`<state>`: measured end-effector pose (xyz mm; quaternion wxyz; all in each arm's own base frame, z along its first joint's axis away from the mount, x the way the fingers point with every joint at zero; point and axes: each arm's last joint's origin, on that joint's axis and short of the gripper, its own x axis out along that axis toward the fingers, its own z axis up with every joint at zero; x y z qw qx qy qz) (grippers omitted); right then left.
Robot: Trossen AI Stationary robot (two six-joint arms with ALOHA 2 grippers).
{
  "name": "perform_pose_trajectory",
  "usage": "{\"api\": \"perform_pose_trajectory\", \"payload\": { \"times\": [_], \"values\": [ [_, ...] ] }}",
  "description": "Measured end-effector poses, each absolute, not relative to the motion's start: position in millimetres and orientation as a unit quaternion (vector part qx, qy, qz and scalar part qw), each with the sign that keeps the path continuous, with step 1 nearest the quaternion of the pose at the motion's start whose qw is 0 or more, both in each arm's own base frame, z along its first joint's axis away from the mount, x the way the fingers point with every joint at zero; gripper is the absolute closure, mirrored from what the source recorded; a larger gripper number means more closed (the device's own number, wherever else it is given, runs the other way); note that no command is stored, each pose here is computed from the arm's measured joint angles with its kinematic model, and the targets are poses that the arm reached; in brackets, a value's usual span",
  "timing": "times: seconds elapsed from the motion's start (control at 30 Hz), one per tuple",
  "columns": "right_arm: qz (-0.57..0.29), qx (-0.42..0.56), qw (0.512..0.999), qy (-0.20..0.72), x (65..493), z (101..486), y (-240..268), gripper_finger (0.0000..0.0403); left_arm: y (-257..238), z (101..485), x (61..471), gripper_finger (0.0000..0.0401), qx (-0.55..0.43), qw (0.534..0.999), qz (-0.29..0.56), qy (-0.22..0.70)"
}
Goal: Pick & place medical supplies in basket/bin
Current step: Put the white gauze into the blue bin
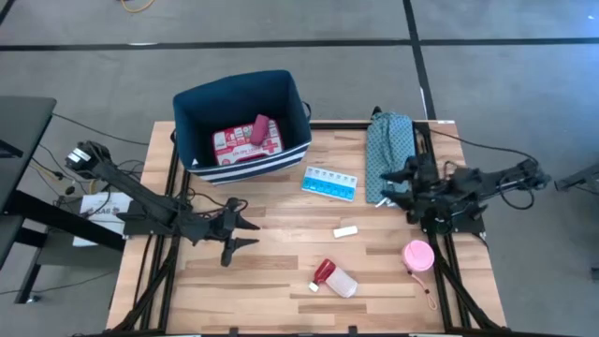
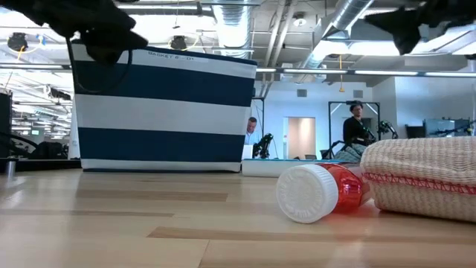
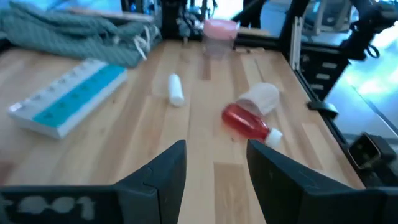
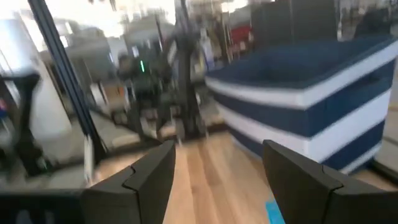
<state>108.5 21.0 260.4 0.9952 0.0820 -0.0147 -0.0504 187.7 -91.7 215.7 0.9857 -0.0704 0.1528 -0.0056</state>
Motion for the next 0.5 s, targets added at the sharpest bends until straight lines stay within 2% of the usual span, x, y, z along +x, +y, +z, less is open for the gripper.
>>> {"api": "perform_pose_trajectory", "payload": {
  "times": [0.17,0.3,0.5],
  "values": [
    [-0.027,0.049,0.995,0.077,141.7,254.5,33.0,0.0168,-92.3,221.6,189.4,0.0244,-0.034,0.992,-0.010,0.123],
    [0.017,0.035,0.989,0.145,161.7,238.0,41.9,0.0168,-89.7,222.6,189.6,0.0244,-0.009,0.993,0.030,0.113],
    [0.007,0.052,0.971,0.233,186.0,207.7,49.7,0.0168,-88.4,222.6,189.6,0.0244,0.010,0.993,0.045,0.112]
  ]
}}
